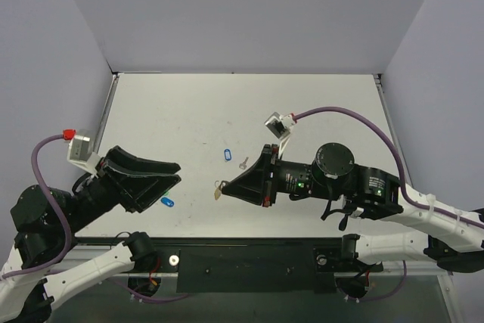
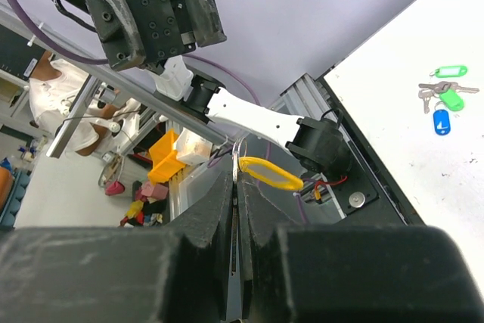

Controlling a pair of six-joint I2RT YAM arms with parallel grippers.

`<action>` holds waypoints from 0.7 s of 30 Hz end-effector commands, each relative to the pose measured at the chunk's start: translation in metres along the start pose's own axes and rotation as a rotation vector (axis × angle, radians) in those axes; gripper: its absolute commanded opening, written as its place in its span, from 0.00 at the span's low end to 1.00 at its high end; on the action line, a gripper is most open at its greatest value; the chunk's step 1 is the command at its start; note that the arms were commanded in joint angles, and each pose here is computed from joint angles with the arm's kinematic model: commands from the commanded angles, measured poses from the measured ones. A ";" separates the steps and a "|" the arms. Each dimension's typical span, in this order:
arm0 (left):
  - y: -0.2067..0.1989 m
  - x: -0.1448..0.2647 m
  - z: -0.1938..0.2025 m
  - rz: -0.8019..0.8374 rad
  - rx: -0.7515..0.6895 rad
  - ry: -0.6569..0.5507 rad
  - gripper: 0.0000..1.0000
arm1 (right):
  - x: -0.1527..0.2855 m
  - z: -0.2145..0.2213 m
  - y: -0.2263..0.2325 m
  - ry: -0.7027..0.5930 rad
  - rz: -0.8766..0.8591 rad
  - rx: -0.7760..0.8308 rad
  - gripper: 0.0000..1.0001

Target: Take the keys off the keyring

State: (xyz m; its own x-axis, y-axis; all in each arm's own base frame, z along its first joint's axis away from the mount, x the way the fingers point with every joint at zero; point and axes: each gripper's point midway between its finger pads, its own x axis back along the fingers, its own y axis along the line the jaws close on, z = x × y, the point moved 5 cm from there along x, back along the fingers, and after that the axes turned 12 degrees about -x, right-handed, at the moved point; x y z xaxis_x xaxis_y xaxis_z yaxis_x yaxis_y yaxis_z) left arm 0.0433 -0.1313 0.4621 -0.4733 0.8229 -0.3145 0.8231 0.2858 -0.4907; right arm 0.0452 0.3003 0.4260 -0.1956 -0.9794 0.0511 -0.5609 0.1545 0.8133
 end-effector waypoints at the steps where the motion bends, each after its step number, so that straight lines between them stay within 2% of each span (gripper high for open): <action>1: 0.003 -0.009 0.000 -0.019 -0.016 0.013 0.56 | 0.007 -0.016 0.014 -0.098 -0.059 0.011 0.00; 5: -0.003 -0.017 0.004 0.032 -0.024 0.050 0.56 | 0.010 -0.016 0.015 -0.102 -0.071 0.016 0.00; 9: -0.012 -0.023 0.011 0.129 -0.014 0.071 0.51 | 0.012 -0.017 0.017 -0.091 -0.088 0.025 0.00; 14: -0.018 -0.029 0.009 0.201 0.014 0.017 0.51 | 0.014 -0.024 0.029 -0.100 -0.167 0.017 0.00; 21: -0.023 -0.039 0.010 0.241 0.029 0.037 0.42 | 0.011 -0.031 0.041 -0.084 -0.215 0.030 0.00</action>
State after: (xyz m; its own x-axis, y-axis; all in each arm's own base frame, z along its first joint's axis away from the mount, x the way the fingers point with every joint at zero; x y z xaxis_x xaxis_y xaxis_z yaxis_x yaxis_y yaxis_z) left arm 0.0450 -0.1715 0.4597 -0.3117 0.8918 -0.3279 0.8771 0.1373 -0.4603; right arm 0.0493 0.2938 0.4451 -0.1827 -0.9816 -0.0550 -0.5869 0.0640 0.8071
